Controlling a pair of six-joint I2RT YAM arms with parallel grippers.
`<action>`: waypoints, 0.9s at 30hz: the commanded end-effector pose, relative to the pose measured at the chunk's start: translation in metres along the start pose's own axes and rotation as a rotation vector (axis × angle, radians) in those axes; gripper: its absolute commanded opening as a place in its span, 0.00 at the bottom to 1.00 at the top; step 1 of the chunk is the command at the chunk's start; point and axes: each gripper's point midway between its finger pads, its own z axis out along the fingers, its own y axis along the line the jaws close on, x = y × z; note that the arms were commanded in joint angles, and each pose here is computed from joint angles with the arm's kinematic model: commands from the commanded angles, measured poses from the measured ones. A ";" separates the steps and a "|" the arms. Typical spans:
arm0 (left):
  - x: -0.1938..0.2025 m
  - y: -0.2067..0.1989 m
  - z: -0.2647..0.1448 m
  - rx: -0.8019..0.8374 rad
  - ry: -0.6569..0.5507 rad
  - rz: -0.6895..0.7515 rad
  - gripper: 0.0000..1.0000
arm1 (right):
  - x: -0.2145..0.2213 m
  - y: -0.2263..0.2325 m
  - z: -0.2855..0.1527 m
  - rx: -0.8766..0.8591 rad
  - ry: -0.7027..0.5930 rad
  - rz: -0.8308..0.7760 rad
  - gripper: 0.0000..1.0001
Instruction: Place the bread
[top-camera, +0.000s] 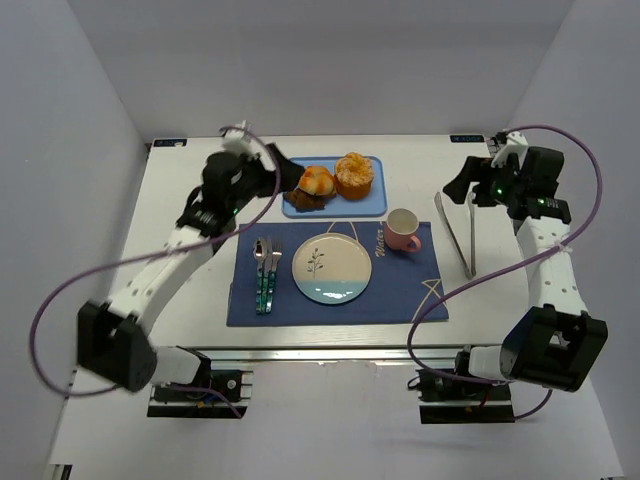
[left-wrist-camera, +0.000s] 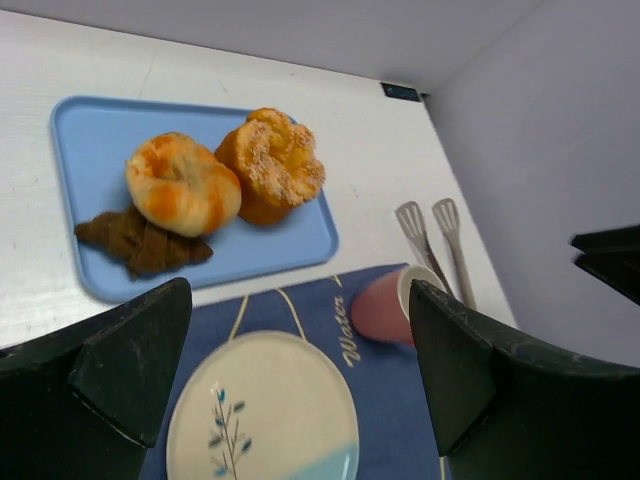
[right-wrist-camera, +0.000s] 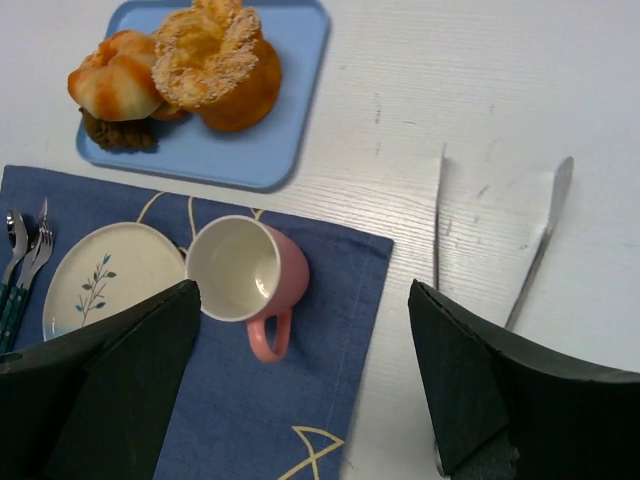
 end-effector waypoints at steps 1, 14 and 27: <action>-0.005 -0.012 -0.058 0.073 -0.079 -0.044 0.98 | -0.010 -0.022 -0.019 0.029 -0.076 0.018 0.89; 0.067 0.033 -0.148 -0.034 -0.050 -0.139 0.24 | 0.070 -0.085 -0.026 0.077 0.131 -0.191 0.88; 0.097 0.047 -0.146 -0.069 0.042 -0.132 0.70 | 0.183 -0.119 -0.004 0.280 0.428 -0.219 0.89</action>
